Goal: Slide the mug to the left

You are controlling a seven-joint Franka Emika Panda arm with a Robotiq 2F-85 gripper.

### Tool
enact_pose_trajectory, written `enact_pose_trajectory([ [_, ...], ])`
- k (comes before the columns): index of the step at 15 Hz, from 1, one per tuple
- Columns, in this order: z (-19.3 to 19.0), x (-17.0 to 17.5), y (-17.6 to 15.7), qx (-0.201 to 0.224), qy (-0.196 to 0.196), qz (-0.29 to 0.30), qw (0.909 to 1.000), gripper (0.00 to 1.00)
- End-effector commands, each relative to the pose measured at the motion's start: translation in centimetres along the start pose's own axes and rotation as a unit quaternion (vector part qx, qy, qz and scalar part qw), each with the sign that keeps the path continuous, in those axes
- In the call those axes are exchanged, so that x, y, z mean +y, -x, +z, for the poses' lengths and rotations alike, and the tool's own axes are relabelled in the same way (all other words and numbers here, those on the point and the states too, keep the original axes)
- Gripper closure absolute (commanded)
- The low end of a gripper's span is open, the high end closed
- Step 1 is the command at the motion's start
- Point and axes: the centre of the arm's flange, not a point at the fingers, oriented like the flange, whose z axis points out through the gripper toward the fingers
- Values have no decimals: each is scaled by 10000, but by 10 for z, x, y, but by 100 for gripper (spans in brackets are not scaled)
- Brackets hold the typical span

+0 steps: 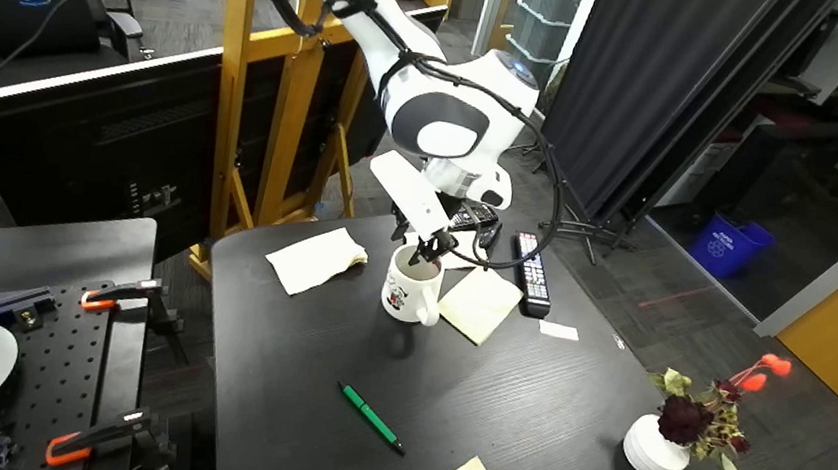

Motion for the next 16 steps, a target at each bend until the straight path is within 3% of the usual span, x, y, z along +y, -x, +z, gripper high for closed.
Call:
enact_pose_trajectory([
  [1,-27,-9,25,73,177,186,9996,13],
  [3,-39,-14,35,107,107,86,9998,1],
  [16,-88,-25,91,471,309,185,9982,0],
])
